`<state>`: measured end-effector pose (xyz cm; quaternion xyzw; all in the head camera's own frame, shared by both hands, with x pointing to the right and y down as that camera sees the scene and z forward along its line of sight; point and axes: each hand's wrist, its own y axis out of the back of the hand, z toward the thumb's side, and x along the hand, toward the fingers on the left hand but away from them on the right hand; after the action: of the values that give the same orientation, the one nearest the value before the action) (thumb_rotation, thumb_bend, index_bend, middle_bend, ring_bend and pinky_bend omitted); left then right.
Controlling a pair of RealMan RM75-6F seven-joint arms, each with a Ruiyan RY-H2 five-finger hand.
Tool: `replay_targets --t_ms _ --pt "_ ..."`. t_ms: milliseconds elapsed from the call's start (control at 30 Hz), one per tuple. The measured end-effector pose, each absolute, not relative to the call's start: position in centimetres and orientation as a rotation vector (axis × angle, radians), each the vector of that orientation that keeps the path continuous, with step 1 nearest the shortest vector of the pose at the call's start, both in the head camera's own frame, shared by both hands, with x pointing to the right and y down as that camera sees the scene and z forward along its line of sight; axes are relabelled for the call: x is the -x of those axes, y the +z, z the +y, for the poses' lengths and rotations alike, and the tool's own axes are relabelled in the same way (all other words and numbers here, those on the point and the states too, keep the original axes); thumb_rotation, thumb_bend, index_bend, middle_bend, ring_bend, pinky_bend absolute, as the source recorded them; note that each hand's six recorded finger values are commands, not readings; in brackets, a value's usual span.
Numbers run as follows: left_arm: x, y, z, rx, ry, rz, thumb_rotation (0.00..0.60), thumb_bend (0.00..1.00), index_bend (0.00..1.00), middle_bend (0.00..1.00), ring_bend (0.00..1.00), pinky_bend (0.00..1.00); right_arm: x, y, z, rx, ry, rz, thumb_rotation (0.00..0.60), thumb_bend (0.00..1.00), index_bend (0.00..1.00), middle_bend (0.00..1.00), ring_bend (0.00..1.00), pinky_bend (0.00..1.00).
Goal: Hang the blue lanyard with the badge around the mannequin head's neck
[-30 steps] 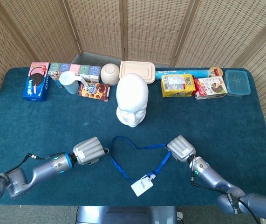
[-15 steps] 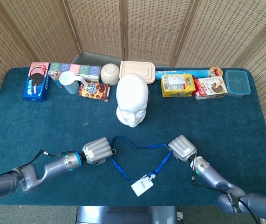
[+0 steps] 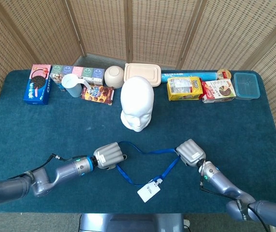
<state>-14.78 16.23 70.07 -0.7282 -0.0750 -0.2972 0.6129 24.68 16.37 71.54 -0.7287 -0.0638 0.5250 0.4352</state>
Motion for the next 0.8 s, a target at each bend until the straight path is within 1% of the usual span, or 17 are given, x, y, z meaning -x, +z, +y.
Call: replay_targets --t_ms 300,800 --pt "13.8 71.2 16.4 1.690 -0.700 -0.192 0.471 0.29 0.45 1.00 1.00 1.00 -25.0 71.6 16.3 1.811 1.314 -0.164 0.600 0.58 0.60 1.00 1.00 1.00" --pt "15.1 71.2 16.1 1.704 -0.744 -0.206 0.471 0.29 0.45 1.00 1.00 1.00 -24.8 71.7 16.3 1.813 1.306 -0.175 0.597 0.58 0.61 1.00 1.00 1.00"
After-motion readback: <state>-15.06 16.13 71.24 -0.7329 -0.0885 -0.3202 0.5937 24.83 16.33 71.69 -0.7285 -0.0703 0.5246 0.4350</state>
